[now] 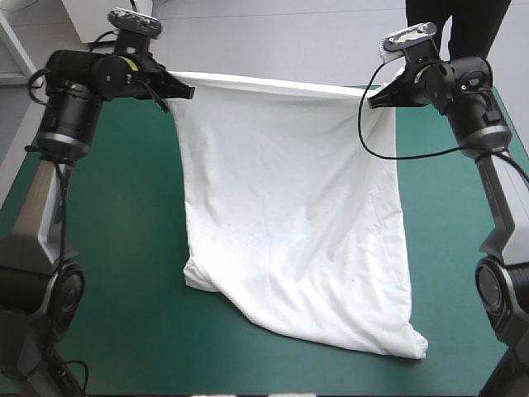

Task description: Fold the cloth

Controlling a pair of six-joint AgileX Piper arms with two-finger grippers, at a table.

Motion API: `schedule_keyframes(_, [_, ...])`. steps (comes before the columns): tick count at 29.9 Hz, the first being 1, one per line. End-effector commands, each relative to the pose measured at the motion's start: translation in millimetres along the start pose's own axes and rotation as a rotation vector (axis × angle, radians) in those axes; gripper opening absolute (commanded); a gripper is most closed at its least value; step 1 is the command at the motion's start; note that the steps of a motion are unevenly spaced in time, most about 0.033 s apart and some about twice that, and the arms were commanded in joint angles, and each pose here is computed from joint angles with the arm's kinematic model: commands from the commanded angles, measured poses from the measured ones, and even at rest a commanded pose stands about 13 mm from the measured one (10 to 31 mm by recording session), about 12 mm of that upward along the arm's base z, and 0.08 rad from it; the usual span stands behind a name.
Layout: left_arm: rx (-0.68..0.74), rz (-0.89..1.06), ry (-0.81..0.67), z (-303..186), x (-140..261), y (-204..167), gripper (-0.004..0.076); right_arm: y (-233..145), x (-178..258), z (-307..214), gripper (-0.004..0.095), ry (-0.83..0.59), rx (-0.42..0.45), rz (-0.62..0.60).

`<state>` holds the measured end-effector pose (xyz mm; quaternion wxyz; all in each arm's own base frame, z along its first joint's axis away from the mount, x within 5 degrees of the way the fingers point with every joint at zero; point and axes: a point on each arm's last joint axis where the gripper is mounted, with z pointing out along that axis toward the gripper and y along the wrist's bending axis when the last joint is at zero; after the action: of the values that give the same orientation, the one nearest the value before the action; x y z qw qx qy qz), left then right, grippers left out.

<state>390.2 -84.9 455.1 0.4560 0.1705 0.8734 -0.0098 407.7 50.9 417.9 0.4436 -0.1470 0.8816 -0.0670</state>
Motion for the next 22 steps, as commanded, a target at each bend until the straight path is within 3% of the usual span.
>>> schedule_keyframes(1, [-0.065,0.024,-0.141,14,-12,12,-0.0003,-31,-17,-6,-0.0019,-0.146,0.088,0.017])
schedule_keyframes(11, [-0.023,-0.005,-0.102,115,12,6,-0.0003,-44,0,79,-0.0019,-0.100,-0.005,0.117])
schedule_keyframes(15, [-0.001,-0.025,-0.072,136,22,4,-0.0003,-37,23,113,-0.0011,0.023,-0.102,0.165])
schedule_keyframes(18, [0.016,-0.046,-0.028,147,31,5,-0.0002,-32,42,132,0.0039,0.142,-0.159,0.161])
schedule_keyframes(22, [0.065,-0.094,0.027,160,42,6,0.0011,-33,55,145,0.0169,0.198,-0.201,0.205])
